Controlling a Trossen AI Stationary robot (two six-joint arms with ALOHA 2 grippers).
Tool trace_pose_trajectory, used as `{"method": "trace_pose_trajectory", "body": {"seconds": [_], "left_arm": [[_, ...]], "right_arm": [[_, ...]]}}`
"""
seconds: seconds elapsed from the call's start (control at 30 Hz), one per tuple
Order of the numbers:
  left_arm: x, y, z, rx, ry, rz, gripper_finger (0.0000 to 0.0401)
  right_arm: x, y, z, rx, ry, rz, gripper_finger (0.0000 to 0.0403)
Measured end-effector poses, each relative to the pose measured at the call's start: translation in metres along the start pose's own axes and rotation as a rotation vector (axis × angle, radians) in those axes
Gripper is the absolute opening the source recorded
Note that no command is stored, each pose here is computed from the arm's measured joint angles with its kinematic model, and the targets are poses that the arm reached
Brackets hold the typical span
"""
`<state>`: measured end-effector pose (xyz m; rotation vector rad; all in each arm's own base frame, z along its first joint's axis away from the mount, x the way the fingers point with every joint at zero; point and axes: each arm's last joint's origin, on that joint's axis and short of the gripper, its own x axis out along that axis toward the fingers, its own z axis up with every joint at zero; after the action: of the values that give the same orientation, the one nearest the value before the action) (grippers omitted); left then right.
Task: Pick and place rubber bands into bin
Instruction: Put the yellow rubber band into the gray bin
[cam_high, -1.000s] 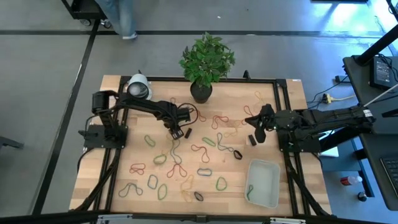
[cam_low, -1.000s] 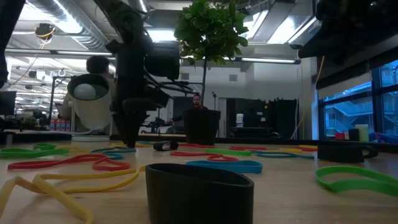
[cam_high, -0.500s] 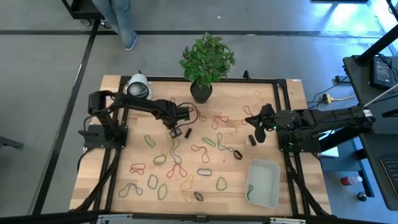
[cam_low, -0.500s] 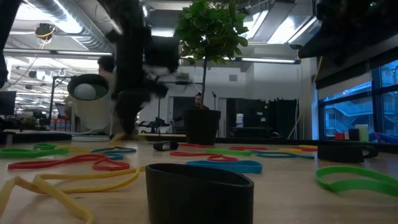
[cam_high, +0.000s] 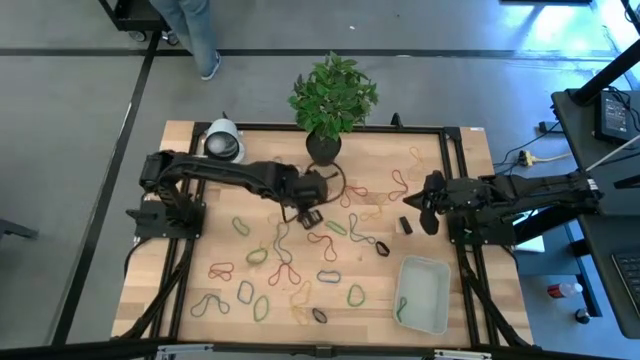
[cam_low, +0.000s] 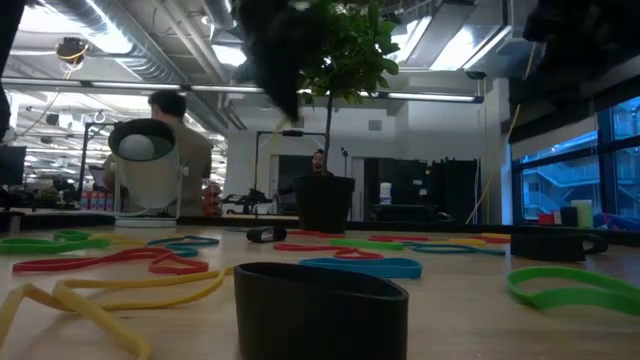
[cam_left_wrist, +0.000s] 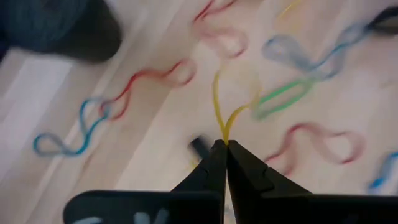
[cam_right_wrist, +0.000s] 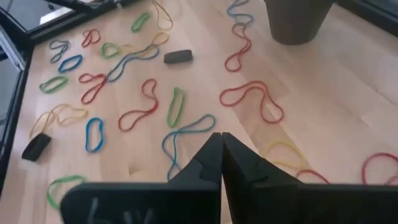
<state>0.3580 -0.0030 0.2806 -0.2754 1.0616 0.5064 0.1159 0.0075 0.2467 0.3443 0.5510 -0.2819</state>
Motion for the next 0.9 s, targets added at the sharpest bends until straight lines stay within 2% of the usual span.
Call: {"method": "trace_pose_trajectory", "body": {"seconds": [0.23, 0.5, 0.57, 0.73, 0.9], "left_arm": [[-0.018, -0.066, 0.031, 0.034, -0.132, -0.073, 0.0002], [-0.011, -0.135, 0.065, 0.102, -0.278, -0.179, 0.0002], [-0.002, -0.146, 0.070, 0.110, -0.308, -0.196, 0.0002], [0.015, -0.165, 0.087, 0.074, -0.489, -0.398, 0.0002], [0.042, -0.178, 0.095, 0.130, -0.586, -0.505, 0.0002]], "right_arm": [[-0.019, -0.008, -0.004, -0.061, -0.053, 0.028, 0.0004], [-0.029, -0.011, -0.004, -0.067, -0.108, 0.053, 0.0015], [-0.029, -0.011, -0.004, -0.066, -0.108, 0.054, 0.0016], [-0.029, -0.011, -0.004, -0.067, -0.105, 0.052, 0.0016], [-0.029, -0.011, -0.004, -0.068, -0.104, 0.052, 0.0016]]}}
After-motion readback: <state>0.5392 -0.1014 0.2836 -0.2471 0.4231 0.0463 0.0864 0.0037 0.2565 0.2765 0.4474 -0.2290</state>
